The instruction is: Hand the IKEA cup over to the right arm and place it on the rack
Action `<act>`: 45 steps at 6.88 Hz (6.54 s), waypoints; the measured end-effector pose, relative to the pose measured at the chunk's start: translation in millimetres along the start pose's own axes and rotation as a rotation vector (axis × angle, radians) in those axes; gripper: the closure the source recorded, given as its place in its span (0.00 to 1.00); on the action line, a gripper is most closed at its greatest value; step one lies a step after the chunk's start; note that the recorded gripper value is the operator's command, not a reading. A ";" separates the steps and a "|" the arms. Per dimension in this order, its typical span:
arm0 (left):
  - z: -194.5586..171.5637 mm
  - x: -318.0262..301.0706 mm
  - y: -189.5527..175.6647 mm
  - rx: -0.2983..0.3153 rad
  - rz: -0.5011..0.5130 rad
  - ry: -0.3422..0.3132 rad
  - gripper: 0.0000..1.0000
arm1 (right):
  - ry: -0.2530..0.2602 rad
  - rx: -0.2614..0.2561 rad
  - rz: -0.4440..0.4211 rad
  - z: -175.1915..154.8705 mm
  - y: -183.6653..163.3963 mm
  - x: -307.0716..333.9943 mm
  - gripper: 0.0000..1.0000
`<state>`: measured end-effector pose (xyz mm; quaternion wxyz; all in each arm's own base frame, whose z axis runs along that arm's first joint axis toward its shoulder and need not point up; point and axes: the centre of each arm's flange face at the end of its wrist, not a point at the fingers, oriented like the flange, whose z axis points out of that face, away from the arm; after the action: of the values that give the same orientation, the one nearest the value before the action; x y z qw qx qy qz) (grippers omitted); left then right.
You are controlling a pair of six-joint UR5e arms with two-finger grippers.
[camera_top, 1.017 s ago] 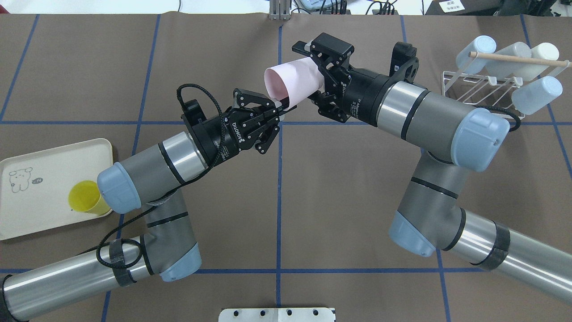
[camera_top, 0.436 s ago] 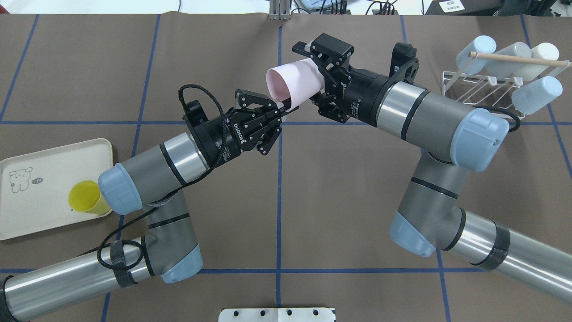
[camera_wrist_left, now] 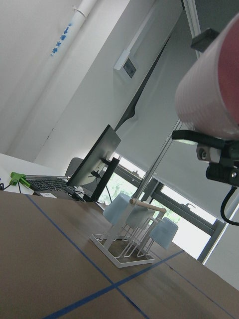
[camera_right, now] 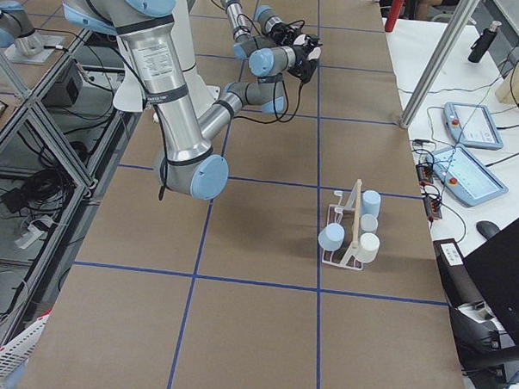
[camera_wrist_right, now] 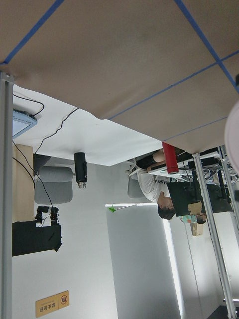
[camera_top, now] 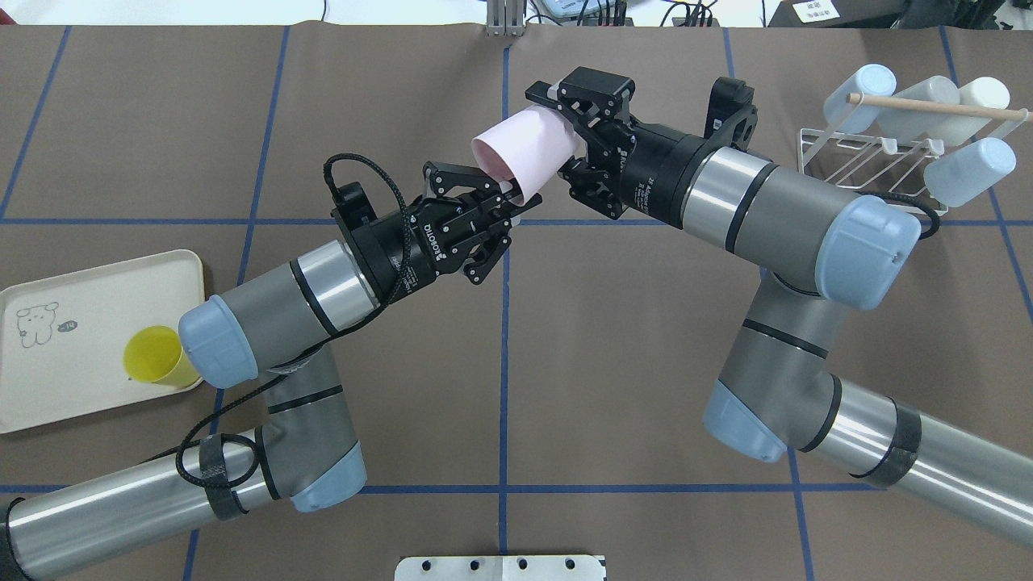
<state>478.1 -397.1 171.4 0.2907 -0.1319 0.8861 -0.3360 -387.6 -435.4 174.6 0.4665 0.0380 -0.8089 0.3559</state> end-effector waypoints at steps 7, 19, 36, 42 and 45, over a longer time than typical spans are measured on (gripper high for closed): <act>-4.4 14.4 -14.8 0.019 0.084 0.012 0.00 | -0.034 0.091 -0.081 -21.2 -61.9 -11.1 1.00; -150.9 149.4 -146.2 0.389 0.975 -1.079 0.00 | 0.520 0.777 -0.982 -81.4 -223.4 35.0 1.00; -287.7 144.4 -202.9 0.201 0.942 -1.445 0.00 | 0.858 0.872 -1.208 -199.9 -294.0 111.3 1.00; -287.4 144.5 -202.8 0.201 0.943 -1.444 0.00 | 0.889 0.861 -1.208 -199.9 -301.0 126.1 1.00; -287.0 144.6 -202.6 0.201 0.943 -1.444 0.00 | 0.904 0.850 -1.208 -199.9 -302.8 133.4 1.00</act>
<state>197.4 -460.1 419.6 0.9011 0.0945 0.4133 -0.0913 -198.0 -502.4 504.7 0.7988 0.4873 -0.1855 0.3001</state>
